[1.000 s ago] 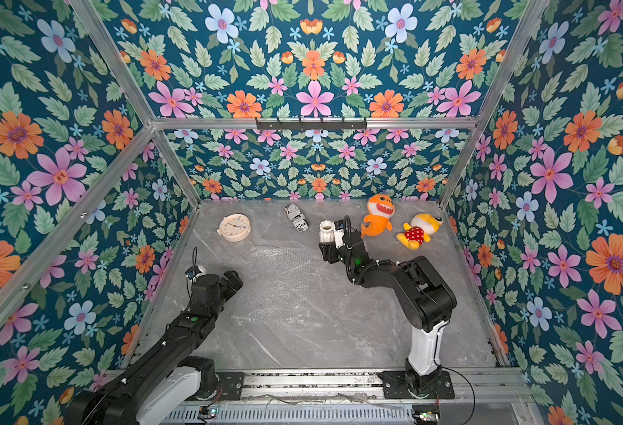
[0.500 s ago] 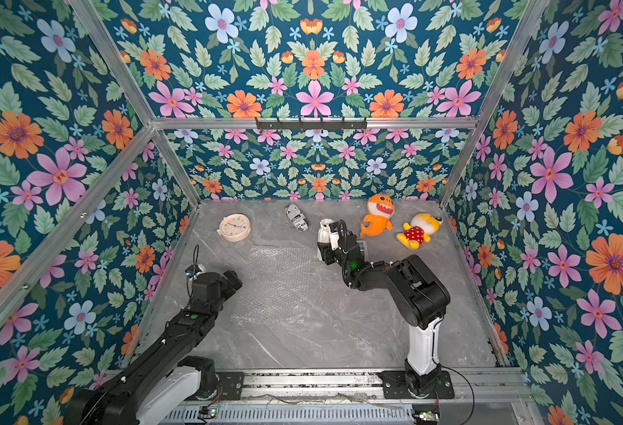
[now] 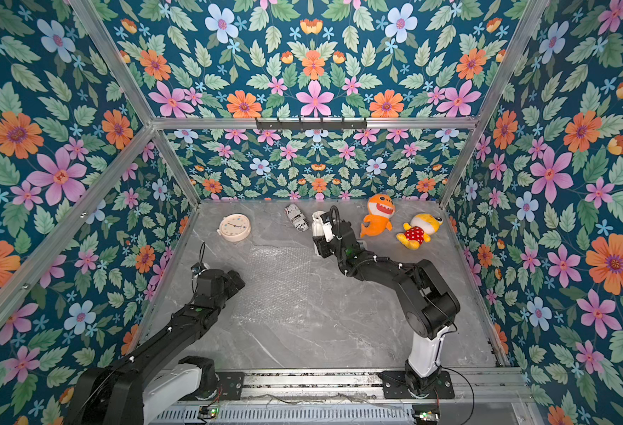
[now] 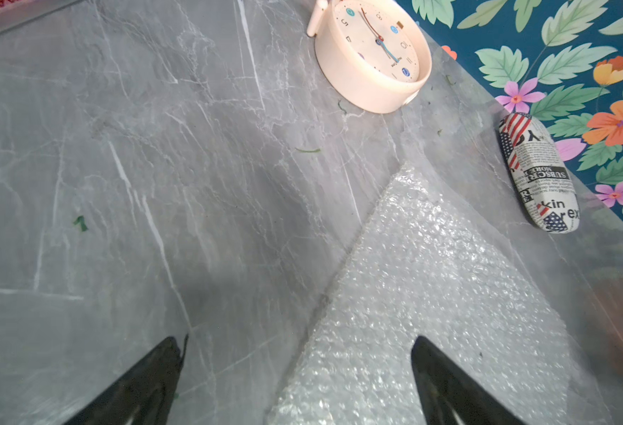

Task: Wrap vases in bubble wrap
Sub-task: Pick up the vase from the center of the board.

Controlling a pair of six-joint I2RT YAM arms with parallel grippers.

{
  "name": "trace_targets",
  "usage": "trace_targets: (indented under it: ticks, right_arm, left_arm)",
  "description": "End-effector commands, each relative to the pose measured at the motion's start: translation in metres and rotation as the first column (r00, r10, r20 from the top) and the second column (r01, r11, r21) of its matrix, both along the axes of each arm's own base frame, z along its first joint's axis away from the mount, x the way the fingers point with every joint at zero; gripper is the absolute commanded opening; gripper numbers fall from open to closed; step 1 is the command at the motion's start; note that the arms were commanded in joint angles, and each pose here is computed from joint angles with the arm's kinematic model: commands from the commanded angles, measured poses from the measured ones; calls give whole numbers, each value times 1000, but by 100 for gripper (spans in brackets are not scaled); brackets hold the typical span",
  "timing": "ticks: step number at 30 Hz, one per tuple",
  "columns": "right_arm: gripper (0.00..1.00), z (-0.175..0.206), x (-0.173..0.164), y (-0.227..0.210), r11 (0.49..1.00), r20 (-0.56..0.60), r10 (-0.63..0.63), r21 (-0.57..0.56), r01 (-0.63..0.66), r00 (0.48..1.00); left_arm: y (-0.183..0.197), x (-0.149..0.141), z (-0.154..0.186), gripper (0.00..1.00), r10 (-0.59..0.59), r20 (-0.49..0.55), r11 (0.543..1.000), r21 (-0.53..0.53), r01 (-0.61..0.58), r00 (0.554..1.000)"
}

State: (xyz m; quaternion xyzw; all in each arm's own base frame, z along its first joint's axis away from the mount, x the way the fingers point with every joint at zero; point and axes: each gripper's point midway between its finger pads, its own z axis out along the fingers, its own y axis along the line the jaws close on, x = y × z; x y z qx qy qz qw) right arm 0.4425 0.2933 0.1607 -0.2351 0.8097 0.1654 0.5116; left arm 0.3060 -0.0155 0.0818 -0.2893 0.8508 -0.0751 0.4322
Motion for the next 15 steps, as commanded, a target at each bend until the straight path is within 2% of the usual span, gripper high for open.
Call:
trace_targets:
  ticks: [1,3,6,8,11,15]
  right_arm:
    - [45,-17,-31,9,972,-110,91,-205,-112,990]
    - [43,-16,-47,21,943,-154,143,-279,-182,978]
    - [40,-18,-70,38,864,-198,207,-423,-274,958]
    - [40,-25,-88,53,764,-235,256,-545,-345,938]
    - [40,-41,-107,72,623,-294,295,-662,-416,909]
    - [38,-63,-121,92,498,-357,332,-720,-484,873]
  left_arm:
    - [-5,13,1,97,-22,-2,999,-47,21,1000]
    - [-3,18,-7,95,-25,-30,993,-112,22,999]
    - [10,17,-18,92,5,-69,986,-166,-16,998]
    - [21,14,-22,92,37,-89,984,-169,-52,995]
    - [26,8,-28,92,49,-114,982,-177,-68,992]
    - [27,2,-38,92,42,-151,979,-193,-72,988]
